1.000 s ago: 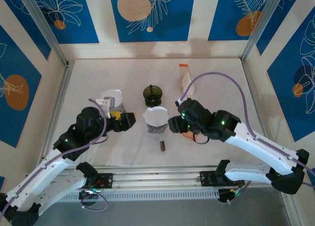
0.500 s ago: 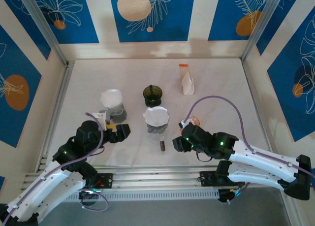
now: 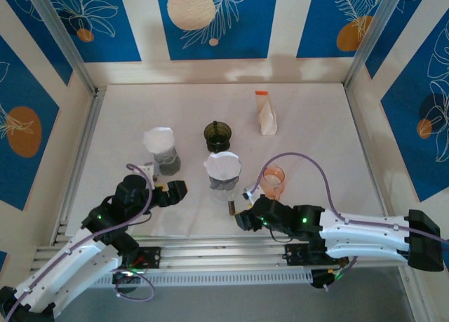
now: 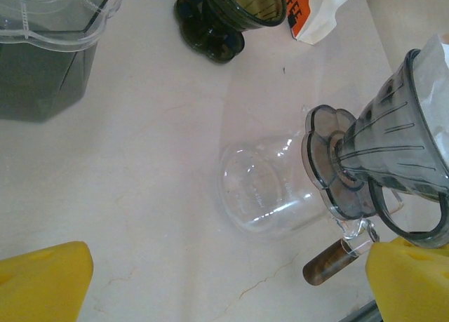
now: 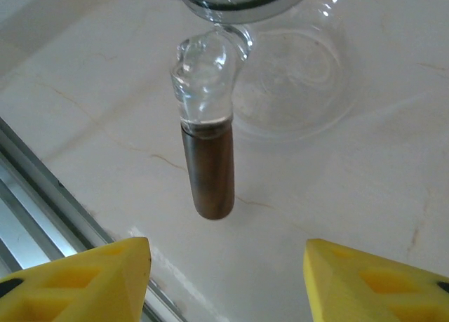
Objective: Place the coffee filter in the dripper
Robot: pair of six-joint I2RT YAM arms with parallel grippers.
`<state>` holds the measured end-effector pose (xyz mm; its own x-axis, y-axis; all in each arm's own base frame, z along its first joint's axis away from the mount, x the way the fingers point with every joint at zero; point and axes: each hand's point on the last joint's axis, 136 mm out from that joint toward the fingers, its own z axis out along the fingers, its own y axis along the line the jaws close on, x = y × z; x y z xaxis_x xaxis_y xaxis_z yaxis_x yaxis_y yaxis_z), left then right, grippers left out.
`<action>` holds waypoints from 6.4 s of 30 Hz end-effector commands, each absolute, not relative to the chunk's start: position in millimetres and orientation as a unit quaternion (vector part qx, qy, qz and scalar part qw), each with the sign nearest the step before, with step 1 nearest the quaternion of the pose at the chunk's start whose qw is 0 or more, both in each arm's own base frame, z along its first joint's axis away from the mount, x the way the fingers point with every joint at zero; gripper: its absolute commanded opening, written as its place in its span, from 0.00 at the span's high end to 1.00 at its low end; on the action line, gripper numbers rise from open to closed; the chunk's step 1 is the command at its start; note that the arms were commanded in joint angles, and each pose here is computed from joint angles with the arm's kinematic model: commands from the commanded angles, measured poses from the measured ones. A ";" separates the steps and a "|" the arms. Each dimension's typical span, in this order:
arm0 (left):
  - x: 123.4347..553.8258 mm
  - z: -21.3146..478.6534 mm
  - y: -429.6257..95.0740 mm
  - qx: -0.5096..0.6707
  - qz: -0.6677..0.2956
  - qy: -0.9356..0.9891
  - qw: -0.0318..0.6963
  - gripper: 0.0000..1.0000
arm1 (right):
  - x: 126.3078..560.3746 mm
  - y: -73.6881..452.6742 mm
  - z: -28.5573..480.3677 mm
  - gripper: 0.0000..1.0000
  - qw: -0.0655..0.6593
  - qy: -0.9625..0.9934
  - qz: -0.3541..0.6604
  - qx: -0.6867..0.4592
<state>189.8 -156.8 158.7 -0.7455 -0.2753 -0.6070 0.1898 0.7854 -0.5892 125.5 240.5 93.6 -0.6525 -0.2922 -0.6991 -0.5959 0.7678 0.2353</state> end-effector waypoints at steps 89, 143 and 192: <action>305.4 59.6 -332.3 0.024 -0.390 0.898 0.201 0.55 | 265.4 221.3 62.4 0.58 0.425 0.881 0.190 -0.092; 341.4 69.8 -314.3 -0.032 -0.398 0.890 0.222 0.45 | 280.3 212.1 75.9 0.46 0.384 0.905 0.180 -0.031; 160.8 220.8 -191.3 0.086 -0.407 0.798 0.436 0.00 | 227.8 87.2 62.1 0.57 0.194 0.973 0.024 0.118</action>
